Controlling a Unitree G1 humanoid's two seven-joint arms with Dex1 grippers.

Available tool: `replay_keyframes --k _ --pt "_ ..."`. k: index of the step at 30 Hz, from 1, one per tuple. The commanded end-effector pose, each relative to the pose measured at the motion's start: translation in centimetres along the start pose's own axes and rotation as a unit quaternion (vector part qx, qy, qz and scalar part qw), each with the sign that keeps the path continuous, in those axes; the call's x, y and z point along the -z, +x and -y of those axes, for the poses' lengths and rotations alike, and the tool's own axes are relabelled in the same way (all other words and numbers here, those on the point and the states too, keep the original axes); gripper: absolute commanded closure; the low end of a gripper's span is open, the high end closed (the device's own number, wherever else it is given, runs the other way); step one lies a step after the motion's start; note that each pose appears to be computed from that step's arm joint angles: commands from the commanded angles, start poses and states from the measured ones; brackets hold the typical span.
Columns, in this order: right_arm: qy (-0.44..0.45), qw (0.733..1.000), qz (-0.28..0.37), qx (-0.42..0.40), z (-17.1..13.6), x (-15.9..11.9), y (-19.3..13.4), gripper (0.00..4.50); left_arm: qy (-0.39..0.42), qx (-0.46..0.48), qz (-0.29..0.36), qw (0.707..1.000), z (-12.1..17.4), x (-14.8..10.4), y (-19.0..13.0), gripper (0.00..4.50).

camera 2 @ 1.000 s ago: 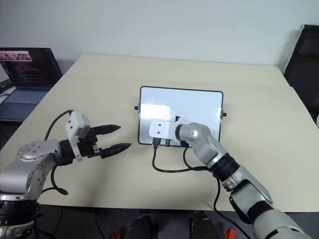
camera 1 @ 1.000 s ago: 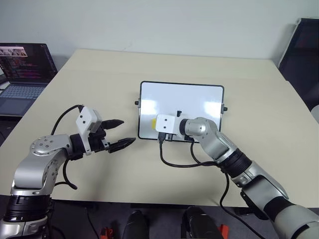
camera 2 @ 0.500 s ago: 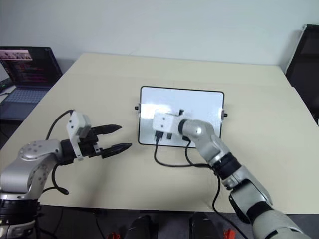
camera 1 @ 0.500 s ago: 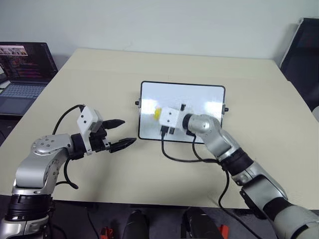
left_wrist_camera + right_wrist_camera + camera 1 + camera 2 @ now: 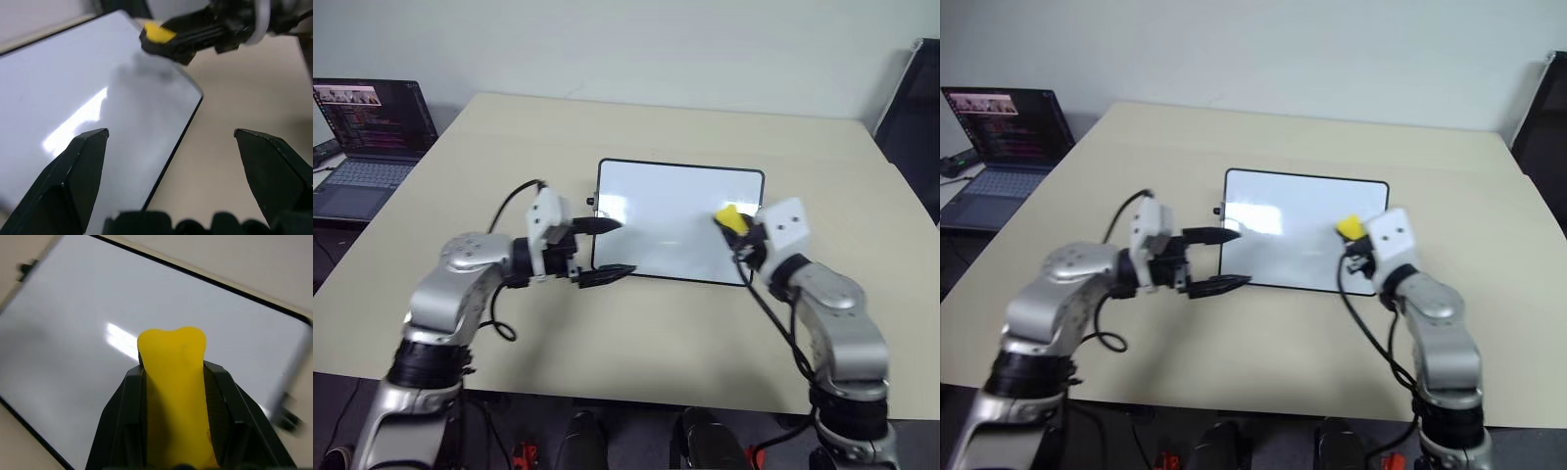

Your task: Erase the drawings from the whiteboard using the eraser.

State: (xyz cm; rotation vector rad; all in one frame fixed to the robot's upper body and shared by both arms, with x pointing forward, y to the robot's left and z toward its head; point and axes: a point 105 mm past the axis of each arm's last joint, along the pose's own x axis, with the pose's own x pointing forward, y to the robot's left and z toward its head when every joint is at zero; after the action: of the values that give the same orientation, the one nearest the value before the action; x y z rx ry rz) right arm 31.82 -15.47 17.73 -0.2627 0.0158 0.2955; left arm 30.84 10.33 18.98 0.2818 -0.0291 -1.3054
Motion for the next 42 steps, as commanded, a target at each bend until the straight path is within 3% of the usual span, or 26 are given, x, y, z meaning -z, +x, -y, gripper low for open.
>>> replay_keyframes --k 1,8,18,22,31,37,42 --pt "0.029 0.996 -0.033 0.08 2.7 1.2 -2.6 3.29 0.029 0.074 -0.002 0.997 0.7 -0.5 2.8 0.0" --pt "0.06 0.98 -0.114 0.151 5.4 5.3 -3.3 3.29 0.061 0.178 0.002 0.982 1.8 -1.4 7.4 0.0" --pt "0.111 0.968 -0.148 0.17 7.9 8.8 -2.3 3.29 0.115 0.204 0.013 0.972 2.7 -2.4 11.7 0.0" --pt "0.124 0.967 -0.149 0.168 8.5 9.4 -1.5 3.29 0.119 0.204 0.013 0.972 2.9 -2.2 11.9 0.0" --pt "0.121 0.97 -0.124 0.171 9.5 8.9 -1.1 0.17 0.106 0.173 0.024 0.979 2.3 -2.3 11.4 0.0" --pt "0.089 0.983 -0.046 0.153 8.6 5.1 -2.2 0.04 0.06 0.105 0.052 0.991 0.8 -2.6 9.2 0.0" --pt "0.072 0.988 0.008 0.137 6.0 3.4 -4.5 0.04 0.005 -0.035 0.079 0.996 -1.4 -2.6 5.5 0.0"
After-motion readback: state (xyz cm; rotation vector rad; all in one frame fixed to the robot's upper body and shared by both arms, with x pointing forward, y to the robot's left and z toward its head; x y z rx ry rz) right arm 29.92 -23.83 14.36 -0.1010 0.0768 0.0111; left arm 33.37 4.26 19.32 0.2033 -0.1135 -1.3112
